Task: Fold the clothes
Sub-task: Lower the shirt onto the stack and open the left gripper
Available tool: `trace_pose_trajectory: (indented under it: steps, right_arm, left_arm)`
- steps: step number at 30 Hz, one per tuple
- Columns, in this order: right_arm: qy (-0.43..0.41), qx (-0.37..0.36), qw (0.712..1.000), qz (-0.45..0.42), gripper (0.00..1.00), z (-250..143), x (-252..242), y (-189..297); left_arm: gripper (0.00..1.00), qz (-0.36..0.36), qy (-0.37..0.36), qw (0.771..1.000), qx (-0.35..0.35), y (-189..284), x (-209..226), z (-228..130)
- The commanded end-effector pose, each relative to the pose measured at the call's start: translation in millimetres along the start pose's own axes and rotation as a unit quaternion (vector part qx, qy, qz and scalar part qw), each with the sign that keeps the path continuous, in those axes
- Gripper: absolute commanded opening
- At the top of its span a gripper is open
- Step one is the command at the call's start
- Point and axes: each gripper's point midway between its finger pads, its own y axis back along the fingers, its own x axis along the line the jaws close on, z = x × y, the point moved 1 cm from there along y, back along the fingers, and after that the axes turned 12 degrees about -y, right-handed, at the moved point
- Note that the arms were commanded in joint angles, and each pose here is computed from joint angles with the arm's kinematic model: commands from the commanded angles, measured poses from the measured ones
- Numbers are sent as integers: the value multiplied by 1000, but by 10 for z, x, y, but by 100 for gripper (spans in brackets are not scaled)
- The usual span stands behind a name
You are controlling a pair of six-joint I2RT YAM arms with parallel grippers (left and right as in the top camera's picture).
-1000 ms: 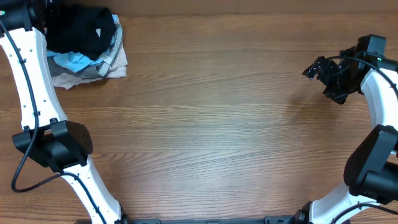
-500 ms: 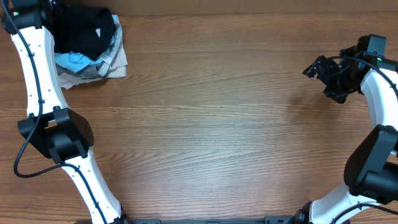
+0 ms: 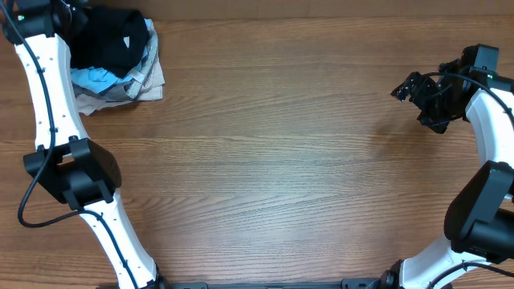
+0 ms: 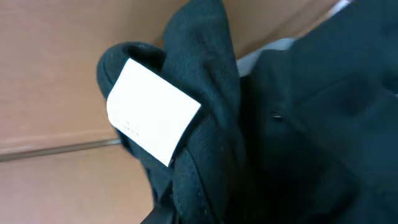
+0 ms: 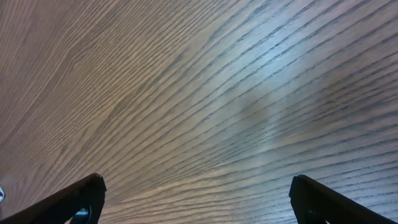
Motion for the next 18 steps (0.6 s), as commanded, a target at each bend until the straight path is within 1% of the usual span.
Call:
trace_pose_trajectory:
  steps: [1, 2, 3, 6, 7, 8, 10, 13, 16, 18]
  right_arm:
    - [8, -10, 1000, 10, 99, 44, 79, 59]
    - [8, -10, 1000, 10, 99, 44, 79, 59]
    - [8, -10, 1000, 10, 99, 44, 80, 59]
    - [8, -10, 1000, 10, 99, 44, 80, 59]
    - [8, -10, 1000, 10, 99, 44, 80, 59]
    - [8, -9, 1000, 10, 99, 42, 79, 59]
    - [7, -9, 1000, 9, 99, 38, 77, 59]
    - [8, -10, 1000, 10, 99, 46, 81, 59]
    - [13, -17, 1000, 14, 98, 80, 103, 63]
    - [40, -21, 999, 16, 96, 106, 135, 99]
  left_arm:
    - [30, -80, 6, 997, -22, -268, -490, 97]
    - [71, -105, 3, 994, -33, -303, -634, 152]
    - [100, -128, 2, 991, -50, -301, -754, 234]
    - [100, -198, 21, 972, -125, -220, -1097, 615]
    - [100, -214, 36, 965, -145, -178, -1162, 736]
    - [100, -233, 70, 956, -167, -114, -1227, 907]
    - [100, -247, 104, 946, -185, -52, -1282, 1106]
    - [100, -249, 156, 937, -189, -11, -1301, 1329]
    - [100, -246, 189, 930, -195, 37, -1250, 1454]
    - [100, -244, 237, 920, -195, 159, -1115, 1516]
